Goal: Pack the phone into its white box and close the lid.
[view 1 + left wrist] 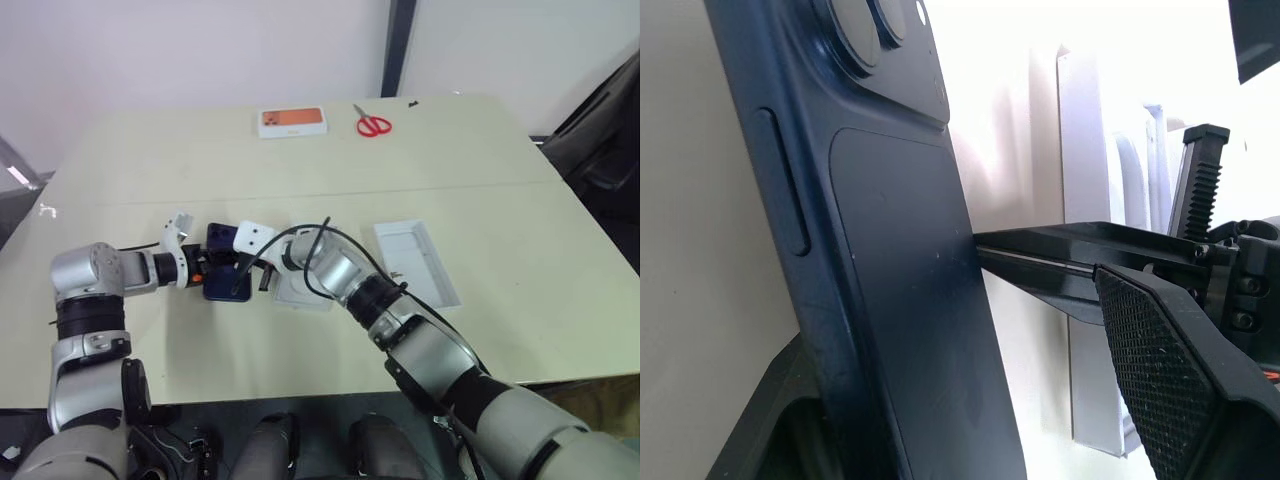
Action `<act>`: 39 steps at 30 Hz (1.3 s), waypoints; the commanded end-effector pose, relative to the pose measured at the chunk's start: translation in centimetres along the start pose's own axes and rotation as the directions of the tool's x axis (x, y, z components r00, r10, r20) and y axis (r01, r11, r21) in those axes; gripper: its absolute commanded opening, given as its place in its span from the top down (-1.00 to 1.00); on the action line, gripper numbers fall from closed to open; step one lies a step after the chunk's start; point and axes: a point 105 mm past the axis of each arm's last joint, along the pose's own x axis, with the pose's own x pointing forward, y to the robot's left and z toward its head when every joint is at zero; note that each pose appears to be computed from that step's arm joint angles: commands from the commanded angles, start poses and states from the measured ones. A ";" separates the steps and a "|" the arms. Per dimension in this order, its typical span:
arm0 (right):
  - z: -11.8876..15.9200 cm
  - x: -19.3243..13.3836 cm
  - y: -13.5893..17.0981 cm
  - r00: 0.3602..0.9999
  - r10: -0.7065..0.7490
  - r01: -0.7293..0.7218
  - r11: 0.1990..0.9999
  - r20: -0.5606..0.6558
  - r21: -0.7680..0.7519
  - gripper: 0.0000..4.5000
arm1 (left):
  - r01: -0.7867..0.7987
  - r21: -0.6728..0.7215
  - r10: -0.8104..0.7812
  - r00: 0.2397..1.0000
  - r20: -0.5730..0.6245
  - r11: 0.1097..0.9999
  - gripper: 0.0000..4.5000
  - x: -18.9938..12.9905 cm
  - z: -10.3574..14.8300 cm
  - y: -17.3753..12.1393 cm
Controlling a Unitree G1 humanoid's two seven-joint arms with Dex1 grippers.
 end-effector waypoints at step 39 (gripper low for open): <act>4.1 -2.9 -1.2 0.961 0.008 -0.039 0.993 0.275 0.109 1.00 | 0.215 -0.201 -0.180 0.967 0.181 0.956 1.00 -3.0 0.1 1.0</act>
